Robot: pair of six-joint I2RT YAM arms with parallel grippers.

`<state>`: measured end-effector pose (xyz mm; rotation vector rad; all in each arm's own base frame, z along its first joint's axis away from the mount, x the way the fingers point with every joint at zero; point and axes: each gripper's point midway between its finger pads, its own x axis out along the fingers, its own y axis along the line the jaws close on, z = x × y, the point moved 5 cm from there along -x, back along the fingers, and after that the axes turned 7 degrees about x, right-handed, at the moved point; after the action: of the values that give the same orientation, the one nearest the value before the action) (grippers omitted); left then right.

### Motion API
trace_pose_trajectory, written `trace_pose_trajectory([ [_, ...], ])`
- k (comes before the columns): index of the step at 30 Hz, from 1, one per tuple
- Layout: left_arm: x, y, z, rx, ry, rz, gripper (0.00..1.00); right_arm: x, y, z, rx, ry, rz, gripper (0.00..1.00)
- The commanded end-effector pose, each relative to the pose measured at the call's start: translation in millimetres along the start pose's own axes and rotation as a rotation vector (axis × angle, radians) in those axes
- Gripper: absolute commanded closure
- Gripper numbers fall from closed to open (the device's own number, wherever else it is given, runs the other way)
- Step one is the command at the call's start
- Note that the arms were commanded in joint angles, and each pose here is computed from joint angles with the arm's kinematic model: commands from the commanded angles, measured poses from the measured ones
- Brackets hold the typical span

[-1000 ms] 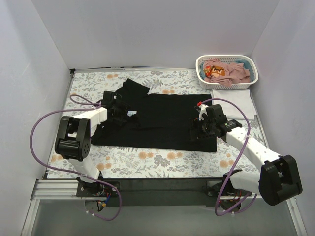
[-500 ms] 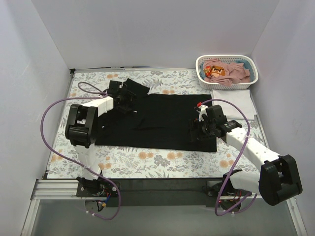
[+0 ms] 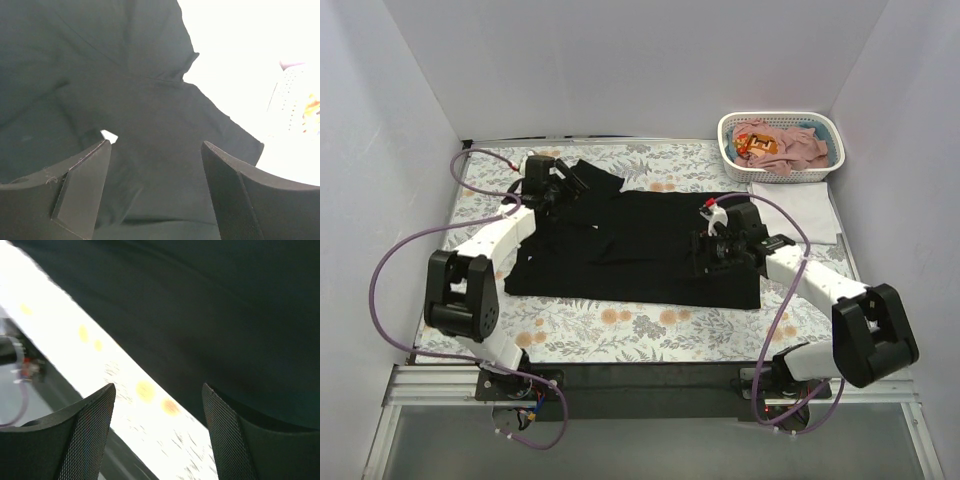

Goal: Fold and stack the t-shirts
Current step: Fold the tshirt

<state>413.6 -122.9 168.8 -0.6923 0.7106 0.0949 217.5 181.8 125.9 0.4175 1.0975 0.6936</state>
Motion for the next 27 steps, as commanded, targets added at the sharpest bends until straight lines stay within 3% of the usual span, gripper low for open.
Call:
trace_pose_trajectory([
  [1, -25, 30, -2, 0.158, -0.047, 0.101, 0.28, 9, 54, 45, -0.050, -0.079, 0.221, 0.25],
  [7, -57, 77, -23, 0.290, -0.050, 0.225, 0.28, 42, 114, 72, -0.056, -0.108, 0.433, 0.25],
  [15, -87, 118, -35, 0.266, -0.140, 0.351, 0.28, 119, 186, 97, -0.086, -0.051, 0.619, 0.25],
  [20, -94, 127, -35, 0.237, -0.189, 0.393, 0.28, 170, 186, 96, 0.016, -0.016, 0.643, 0.25],
  [27, -91, 132, -36, 0.237, -0.190, 0.422, 0.28, 218, 132, 79, 0.126, 0.024, 0.555, 0.25],
])
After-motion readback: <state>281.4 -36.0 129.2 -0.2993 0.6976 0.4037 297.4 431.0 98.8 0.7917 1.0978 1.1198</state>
